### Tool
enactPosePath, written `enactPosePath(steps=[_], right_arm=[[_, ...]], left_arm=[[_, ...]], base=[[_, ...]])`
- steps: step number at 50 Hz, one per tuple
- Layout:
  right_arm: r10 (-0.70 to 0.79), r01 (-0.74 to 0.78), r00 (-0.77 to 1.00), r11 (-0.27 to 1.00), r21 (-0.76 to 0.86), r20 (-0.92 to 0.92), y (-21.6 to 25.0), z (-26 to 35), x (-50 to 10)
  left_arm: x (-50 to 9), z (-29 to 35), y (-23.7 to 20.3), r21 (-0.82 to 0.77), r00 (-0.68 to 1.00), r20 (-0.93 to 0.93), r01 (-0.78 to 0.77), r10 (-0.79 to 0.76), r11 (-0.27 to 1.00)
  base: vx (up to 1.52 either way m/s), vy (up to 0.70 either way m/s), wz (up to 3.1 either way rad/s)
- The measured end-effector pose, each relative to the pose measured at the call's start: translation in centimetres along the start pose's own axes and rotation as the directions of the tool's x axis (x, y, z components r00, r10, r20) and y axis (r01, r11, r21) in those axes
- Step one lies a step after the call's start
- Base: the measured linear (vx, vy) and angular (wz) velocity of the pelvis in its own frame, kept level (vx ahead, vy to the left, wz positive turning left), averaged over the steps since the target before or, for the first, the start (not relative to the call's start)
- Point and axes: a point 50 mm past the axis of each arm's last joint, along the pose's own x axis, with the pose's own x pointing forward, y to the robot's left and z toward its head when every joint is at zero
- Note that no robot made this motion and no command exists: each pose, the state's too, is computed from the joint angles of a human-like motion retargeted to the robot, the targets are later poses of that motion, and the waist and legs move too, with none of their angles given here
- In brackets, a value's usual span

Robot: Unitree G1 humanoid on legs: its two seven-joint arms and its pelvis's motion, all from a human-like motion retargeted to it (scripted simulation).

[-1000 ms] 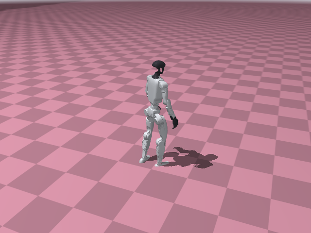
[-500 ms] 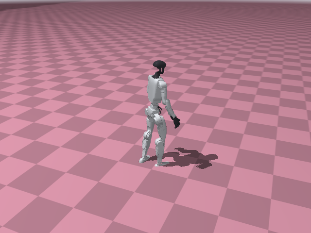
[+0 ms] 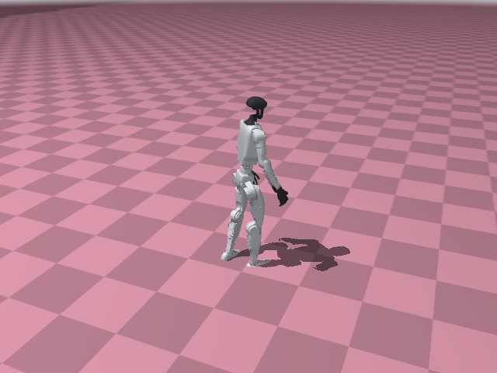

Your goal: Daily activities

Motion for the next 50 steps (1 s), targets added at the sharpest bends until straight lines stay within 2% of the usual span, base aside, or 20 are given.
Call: enactPosePath(steps=[7, 13, 19, 27, 37, 50], right_arm=[[0.014, -0.014, 1.0, 1.0, -0.001, -0.016, 0.0, -0.4, -0.1], [0.052, -0.051, 0.998, 0.998, 0.035, -0.025, 1.0, -1.1, -0.2], [0.062, -0.069, 0.996, 0.991, 0.112, 0.062, 1.4, 1.0, 0.0], [-0.072, -0.003, 0.967, 0.956, 0.293, 0.246, -1.2, 6.3, 0.2], [-0.274, 0.014, 0.875, 0.839, 0.543, 0.399, -4.8, 12.0, -0.8], [-0.321, -0.097, 0.841, 0.702, 0.706, 0.435, -5.0, 14.7, -1.0]], left_arm=[[0.1, 0.5, -0.5, -0.055, 1.0, 0.013, 0.007, -0.006, 0.998], [0.8, 3.7, 0.9, -0.108, 0.995, 0.09, -0.032, 0.041, 0.994], [1.3, 6.5, 2.4, -0.165, 0.988, 0.133, -0.062, 0.084, 0.984], [1.6, 9.0, 2.6, -0.252, 0.98, 0.168, -0.063, 0.108, 0.966], [1.4, 11.8, 1.5, -0.327, 0.957, 0.272, -0.008, 0.102, 0.945], [0.7, 17.0, -0.5, -0.453, 0.915, 0.392, 0.104, 0.093, 0.885]], base=[[0.04, 0.05, -0.18], [0.03, 0.06, -0.06], [0.01, 0.01, -0.16], [0.08, 0.0, 0.02], [0.15, -0.12, -0.04], [0.2, -0.23, -0.19]])
